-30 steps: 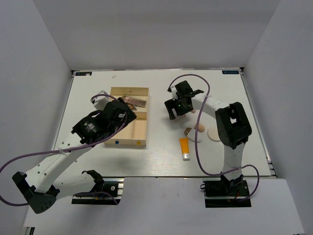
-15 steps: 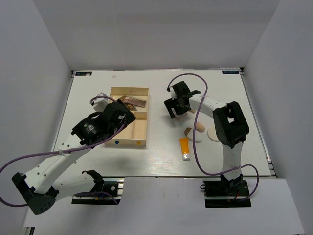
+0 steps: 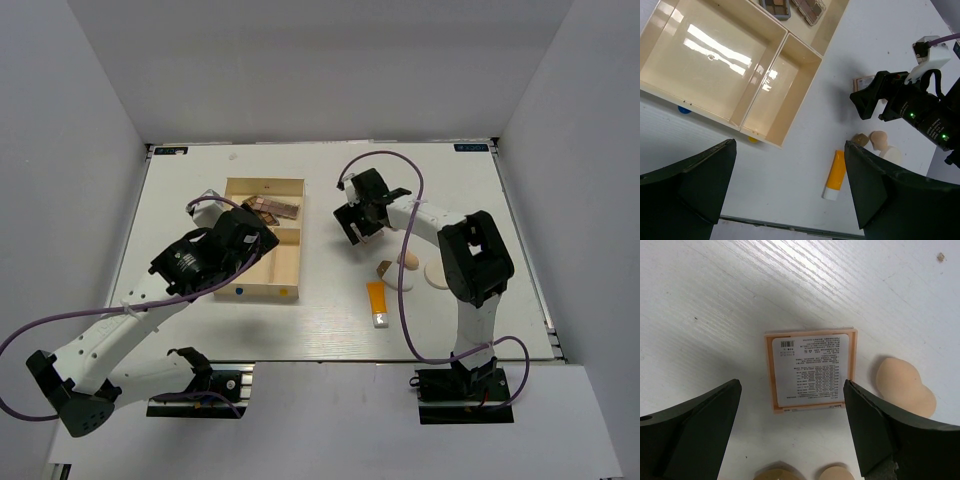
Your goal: Organize the makeup
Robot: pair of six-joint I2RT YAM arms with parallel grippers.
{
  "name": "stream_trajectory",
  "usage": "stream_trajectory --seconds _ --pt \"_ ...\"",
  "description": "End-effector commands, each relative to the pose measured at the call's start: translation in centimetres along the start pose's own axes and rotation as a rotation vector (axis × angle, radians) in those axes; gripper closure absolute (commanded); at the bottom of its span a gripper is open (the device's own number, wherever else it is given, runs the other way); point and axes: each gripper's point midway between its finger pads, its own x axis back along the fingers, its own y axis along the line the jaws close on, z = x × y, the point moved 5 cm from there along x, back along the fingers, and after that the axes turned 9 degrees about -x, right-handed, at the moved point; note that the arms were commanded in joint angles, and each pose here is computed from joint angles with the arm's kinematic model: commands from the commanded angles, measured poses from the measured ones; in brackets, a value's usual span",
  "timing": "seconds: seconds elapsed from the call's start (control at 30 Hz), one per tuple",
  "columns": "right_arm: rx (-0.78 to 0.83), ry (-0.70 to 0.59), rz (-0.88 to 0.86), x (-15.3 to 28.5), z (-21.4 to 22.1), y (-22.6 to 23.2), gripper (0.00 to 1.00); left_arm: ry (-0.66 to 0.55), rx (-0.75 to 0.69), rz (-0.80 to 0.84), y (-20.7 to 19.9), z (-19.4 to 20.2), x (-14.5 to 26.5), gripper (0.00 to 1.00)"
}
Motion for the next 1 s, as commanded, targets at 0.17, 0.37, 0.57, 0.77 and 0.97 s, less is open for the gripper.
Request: stream_trajectory --seconds 0.17,0.37,0.57,0.77,0.97 --pt "0.044 -0.063 0.054 0.4 -1.3 -0.8 0.11 -0.014 0.019 0.003 0.1 -0.3 0.2 0.02" --pt "0.052 -0.047 0.070 -0.2 -1.0 -1.2 0.11 -0.007 0.019 0.006 0.2 0.0 0.1 0.02" --pt "0.052 -0.028 0.051 -1.0 -0.7 -1.2 0.11 -0.008 0.020 0.005 0.3 -0.1 0.3 0.02" --pt "0.035 0.007 0.035 -1.9 0.0 -1.4 0.11 -0.009 0.025 0.007 0.4 -0.1 0.4 0.02" --pt "0.015 0.042 -0.017 -2.7 0.8 -1.4 0.12 -0.008 0.025 0.008 0.3 -0.1 0.4 0.02"
